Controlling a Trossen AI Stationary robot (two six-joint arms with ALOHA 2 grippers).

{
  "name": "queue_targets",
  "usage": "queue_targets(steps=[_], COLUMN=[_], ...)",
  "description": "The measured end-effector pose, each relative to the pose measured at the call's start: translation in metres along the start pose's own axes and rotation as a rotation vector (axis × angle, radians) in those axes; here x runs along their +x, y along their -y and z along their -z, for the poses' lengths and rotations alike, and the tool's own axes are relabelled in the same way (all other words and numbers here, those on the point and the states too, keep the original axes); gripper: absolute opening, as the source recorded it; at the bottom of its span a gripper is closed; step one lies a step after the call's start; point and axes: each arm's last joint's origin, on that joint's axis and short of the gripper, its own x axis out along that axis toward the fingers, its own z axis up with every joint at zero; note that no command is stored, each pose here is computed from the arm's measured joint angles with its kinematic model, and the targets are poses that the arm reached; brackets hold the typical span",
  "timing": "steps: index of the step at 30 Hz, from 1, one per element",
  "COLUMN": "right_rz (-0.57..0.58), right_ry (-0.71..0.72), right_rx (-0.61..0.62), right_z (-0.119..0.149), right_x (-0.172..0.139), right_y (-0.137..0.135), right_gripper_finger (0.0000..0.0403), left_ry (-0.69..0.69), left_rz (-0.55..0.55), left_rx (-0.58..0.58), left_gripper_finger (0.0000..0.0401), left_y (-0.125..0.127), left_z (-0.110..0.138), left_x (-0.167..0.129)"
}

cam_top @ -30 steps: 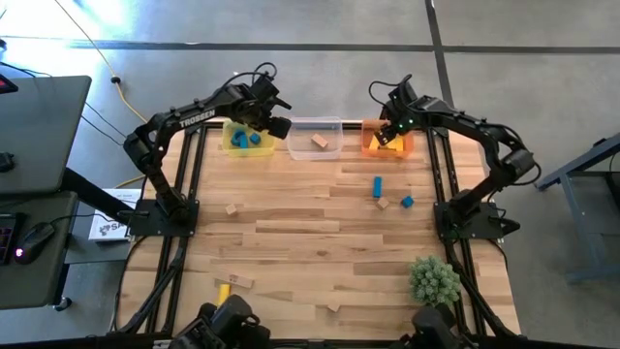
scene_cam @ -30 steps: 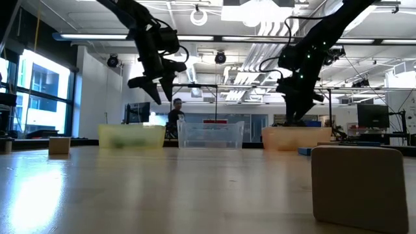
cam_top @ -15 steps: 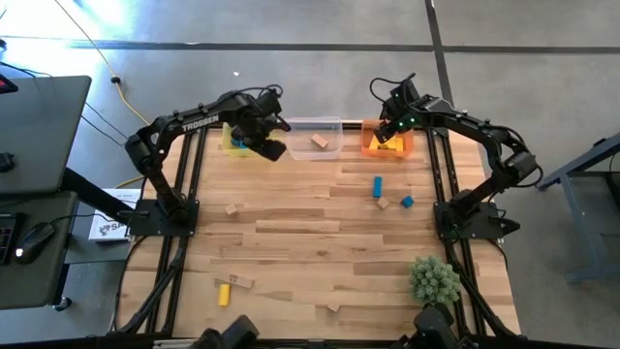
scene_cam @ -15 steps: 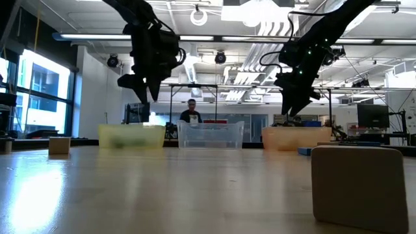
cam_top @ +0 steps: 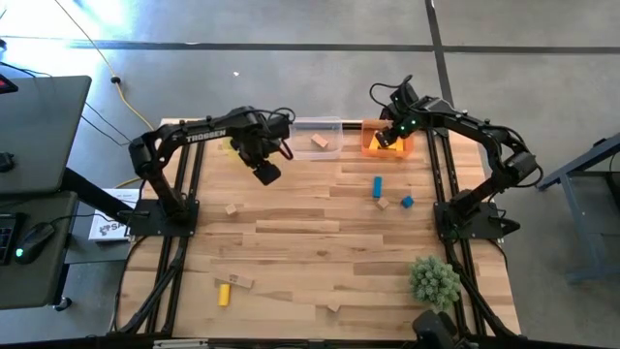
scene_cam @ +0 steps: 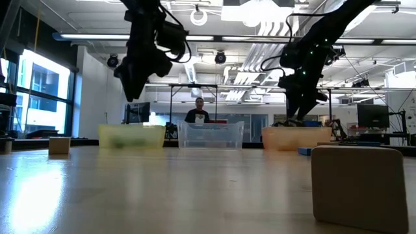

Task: Sort & place blocks by color
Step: Put the light brown block into the transparent bin

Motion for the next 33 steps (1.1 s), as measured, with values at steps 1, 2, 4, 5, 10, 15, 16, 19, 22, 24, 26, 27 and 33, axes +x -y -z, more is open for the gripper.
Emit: queue_targets(steps=[1, 2, 4, 5, 10, 15, 16, 19, 22, 24, 26, 27, 33], right_rz=[-0.002, -0.007, -0.027, -0.040, -0.085, -0.116, -0.121, -0.138, -0.153, -0.160, -0.167, -0.171, -0.186], right_ry=[-0.008, -0.018, -0.035, -0.041, -0.064, -0.085, -0.088, -0.097, -0.106, -0.111, -0.114, -0.116, -0.127], right_rx=[0.003, 0.008, 0.008, 0.006, 0.005, -0.017, -0.026, -0.047, -0.060, -0.074, -0.087, -0.098, -0.124], right_z=[0.001, 0.002, 0.004, 0.004, 0.008, 0.013, 0.014, 0.018, 0.023, 0.026, 0.028, 0.030, 0.036], right_x=[0.000, 0.000, 0.001, 0.001, 0.002, 0.002, 0.002, 0.002, 0.001, 0.001, 0.000, 0.000, -0.001], right_y=[-0.002, -0.004, -0.009, -0.013, -0.032, -0.056, -0.061, -0.075, -0.088, -0.096, -0.102, -0.106, -0.120], right_gripper_finger=[0.0197, 0.0197, 0.0197, 0.0197, 0.0197, 0.0197, 0.0197, 0.0197, 0.0197, 0.0197, 0.0197, 0.0197, 0.0197], left_ry=[-0.002, -0.007, -0.027, -0.038, -0.079, -0.070, -0.065, -0.073, -0.087, -0.104, -0.113, -0.120, -0.109], left_rz=[-0.001, -0.004, -0.010, -0.015, -0.053, -0.093, -0.094, -0.100, -0.102, -0.113, -0.121, -0.125, -0.121], left_rx=[0.011, 0.022, 0.033, 0.037, 0.009, -0.008, -0.008, 0.003, 0.006, 0.007, 0.003, 0.000, -0.015], left_gripper_finger=[0.0182, 0.0182, 0.0182, 0.0182, 0.0182, 0.0182, 0.0182, 0.0182, 0.0182, 0.0182, 0.0182, 0.0182, 0.0182], left_y=[0.004, 0.007, 0.011, 0.013, 0.022, 0.028, 0.029, 0.030, 0.031, 0.032, 0.032, 0.032, 0.033], left_z=[0.001, 0.002, 0.007, 0.011, 0.034, 0.057, 0.061, 0.073, 0.083, 0.089, 0.092, 0.094, 0.099], left_x=[0.001, 0.002, 0.008, 0.012, 0.025, 0.029, 0.031, 0.038, 0.049, 0.055, 0.063, 0.066, 0.083])
